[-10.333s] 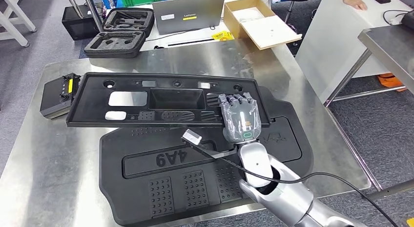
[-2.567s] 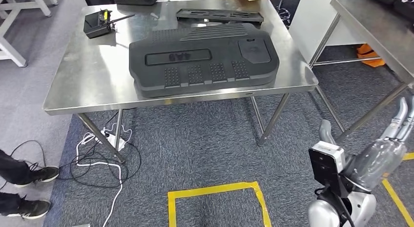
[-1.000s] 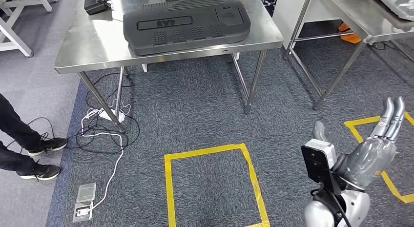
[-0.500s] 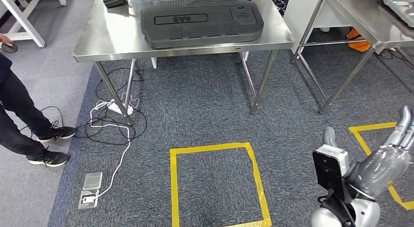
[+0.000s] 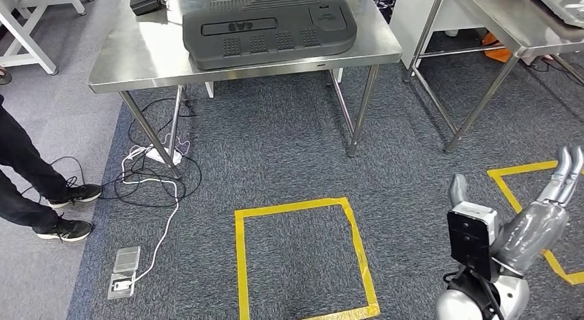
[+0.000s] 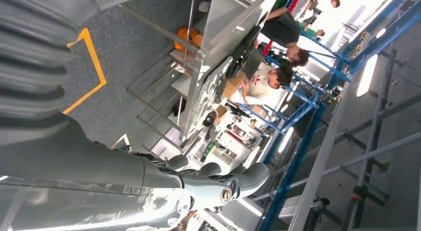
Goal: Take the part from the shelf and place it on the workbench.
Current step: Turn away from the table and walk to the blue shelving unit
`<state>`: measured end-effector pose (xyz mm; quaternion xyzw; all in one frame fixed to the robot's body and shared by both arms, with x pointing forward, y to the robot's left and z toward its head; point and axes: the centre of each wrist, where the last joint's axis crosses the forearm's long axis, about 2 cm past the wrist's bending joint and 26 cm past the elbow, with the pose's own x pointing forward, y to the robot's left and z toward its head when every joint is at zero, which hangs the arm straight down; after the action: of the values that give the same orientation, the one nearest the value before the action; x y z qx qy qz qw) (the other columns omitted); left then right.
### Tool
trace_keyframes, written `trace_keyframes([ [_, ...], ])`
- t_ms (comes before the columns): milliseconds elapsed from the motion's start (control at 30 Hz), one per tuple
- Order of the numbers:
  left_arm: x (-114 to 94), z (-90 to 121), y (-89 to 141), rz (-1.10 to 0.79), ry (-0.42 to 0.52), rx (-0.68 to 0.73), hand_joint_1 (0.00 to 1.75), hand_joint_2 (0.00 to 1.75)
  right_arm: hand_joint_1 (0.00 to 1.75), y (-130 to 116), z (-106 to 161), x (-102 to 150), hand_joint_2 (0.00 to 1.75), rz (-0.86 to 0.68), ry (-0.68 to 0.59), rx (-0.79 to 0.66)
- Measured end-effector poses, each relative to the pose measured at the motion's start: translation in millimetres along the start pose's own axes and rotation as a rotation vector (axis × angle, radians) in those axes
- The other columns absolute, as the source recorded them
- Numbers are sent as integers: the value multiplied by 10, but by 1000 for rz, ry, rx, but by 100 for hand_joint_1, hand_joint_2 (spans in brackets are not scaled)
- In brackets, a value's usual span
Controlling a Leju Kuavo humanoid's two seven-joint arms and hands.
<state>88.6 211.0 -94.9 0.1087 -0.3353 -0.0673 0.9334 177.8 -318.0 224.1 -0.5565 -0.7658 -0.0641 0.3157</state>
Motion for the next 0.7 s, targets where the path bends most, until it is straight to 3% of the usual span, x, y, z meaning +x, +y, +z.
trace_keyframes([
  [700, -51, 22, 7, 11, 9, 4, 0, 0, 0, -39, 9, 7, 175, 6, -5, 3],
])
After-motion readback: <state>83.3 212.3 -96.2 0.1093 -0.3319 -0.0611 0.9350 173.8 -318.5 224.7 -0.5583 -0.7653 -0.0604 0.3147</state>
